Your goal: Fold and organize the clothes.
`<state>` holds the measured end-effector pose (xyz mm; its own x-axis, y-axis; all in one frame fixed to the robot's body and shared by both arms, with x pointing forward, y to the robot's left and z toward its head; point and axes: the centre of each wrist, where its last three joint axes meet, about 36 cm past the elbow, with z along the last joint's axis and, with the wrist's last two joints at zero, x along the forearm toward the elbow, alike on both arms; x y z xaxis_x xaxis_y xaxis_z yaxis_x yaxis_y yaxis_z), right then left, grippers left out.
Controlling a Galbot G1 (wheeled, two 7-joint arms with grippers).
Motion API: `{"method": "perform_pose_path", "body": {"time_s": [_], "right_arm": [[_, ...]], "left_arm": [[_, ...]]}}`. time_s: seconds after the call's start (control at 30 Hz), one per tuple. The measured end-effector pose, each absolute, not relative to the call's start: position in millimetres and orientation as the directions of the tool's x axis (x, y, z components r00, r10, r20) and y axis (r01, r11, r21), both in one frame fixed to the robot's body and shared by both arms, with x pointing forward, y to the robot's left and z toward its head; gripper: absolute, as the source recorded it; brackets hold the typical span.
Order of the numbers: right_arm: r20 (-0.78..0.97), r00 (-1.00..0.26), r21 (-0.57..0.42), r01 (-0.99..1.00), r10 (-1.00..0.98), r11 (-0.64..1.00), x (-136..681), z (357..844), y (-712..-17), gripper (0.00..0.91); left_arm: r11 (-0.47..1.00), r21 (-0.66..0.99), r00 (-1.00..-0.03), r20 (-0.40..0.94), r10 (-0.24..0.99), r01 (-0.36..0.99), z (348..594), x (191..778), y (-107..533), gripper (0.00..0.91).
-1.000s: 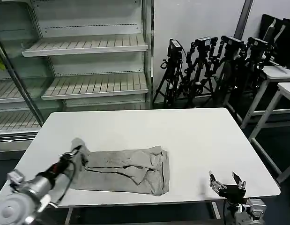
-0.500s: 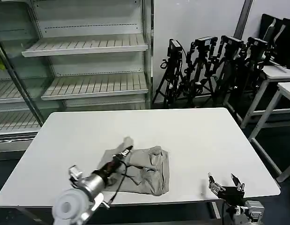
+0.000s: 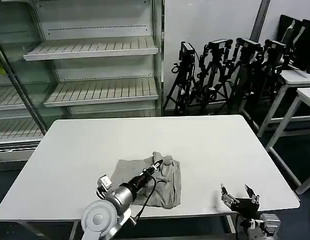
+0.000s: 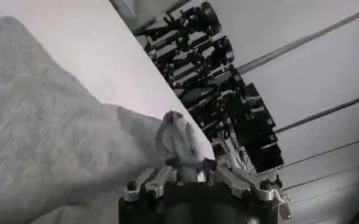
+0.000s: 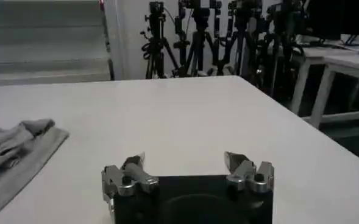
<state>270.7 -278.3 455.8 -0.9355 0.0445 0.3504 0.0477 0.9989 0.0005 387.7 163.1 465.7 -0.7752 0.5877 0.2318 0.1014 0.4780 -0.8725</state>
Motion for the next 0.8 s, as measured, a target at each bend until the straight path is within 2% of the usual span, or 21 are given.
{"method": "perform_pose_path", "body": {"time_s": [0.33, 0.8], "right_arm": [[0.352, -0.935, 0.002, 0.033, 0.03, 0.999, 273, 457, -277, 0.907], [0.36, -0.933, 0.009, 0.01, 0.006, 1.0, 279, 452, -275, 0.907]], "left_arm": [[0.517, -0.845, -0.814, 0.202, 0.545, 0.136, 483, 376, 192, 0.907], [0.728, -0.674, -0.826, 0.336, 0.453, 0.125, 479, 346, 276, 0.907]]}}
